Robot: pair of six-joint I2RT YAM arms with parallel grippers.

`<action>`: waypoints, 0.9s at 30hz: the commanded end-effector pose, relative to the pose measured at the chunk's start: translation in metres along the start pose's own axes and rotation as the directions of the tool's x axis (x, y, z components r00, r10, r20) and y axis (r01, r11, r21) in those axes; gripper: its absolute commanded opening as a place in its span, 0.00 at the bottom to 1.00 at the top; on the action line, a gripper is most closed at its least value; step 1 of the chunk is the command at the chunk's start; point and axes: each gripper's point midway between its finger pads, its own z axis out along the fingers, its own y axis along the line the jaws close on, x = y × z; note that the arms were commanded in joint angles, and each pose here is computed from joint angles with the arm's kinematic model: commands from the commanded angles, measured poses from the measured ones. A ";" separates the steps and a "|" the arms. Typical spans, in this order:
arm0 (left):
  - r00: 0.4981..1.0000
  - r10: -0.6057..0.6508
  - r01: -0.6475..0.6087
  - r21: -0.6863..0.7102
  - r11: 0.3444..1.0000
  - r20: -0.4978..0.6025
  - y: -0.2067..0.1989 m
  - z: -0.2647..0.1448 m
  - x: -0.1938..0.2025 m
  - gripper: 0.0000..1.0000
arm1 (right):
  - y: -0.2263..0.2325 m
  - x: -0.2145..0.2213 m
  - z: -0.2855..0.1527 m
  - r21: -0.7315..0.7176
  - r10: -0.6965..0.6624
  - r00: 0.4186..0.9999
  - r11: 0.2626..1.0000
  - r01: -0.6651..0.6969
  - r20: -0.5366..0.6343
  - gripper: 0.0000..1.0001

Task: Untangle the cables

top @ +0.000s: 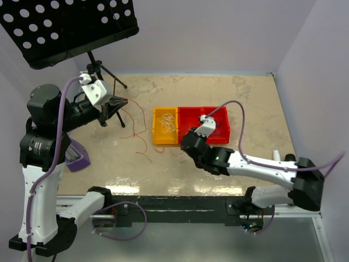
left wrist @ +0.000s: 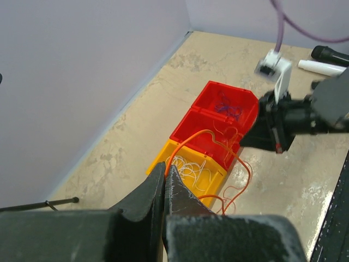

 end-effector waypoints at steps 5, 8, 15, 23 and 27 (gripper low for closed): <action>1.000 0.003 -0.003 0.005 1.000 -0.012 0.000 0.002 0.005 0.00 | 0.036 -0.142 -0.055 -0.036 0.027 0.964 0.999 -0.018 0.265 0.00; 1.000 0.008 -0.008 0.005 1.000 -0.015 -0.001 0.001 0.006 0.00 | 0.041 -0.170 -0.062 -0.012 0.017 0.950 1.000 -0.014 0.311 0.00; 1.000 0.012 -0.012 0.009 1.000 -0.009 -0.002 0.000 0.004 0.00 | 0.052 -0.233 -0.068 -0.013 0.014 0.911 1.000 -0.009 0.412 0.00; 1.000 0.013 -0.012 0.021 1.000 -0.017 -0.005 0.000 0.008 0.00 | 0.038 -0.239 -0.033 0.042 -0.040 0.902 0.999 0.024 0.429 0.00; 1.000 0.019 -0.018 0.023 1.000 -0.022 -0.005 -0.001 0.009 0.00 | 0.037 -0.227 -0.014 0.070 -0.079 0.908 0.996 0.056 0.411 0.00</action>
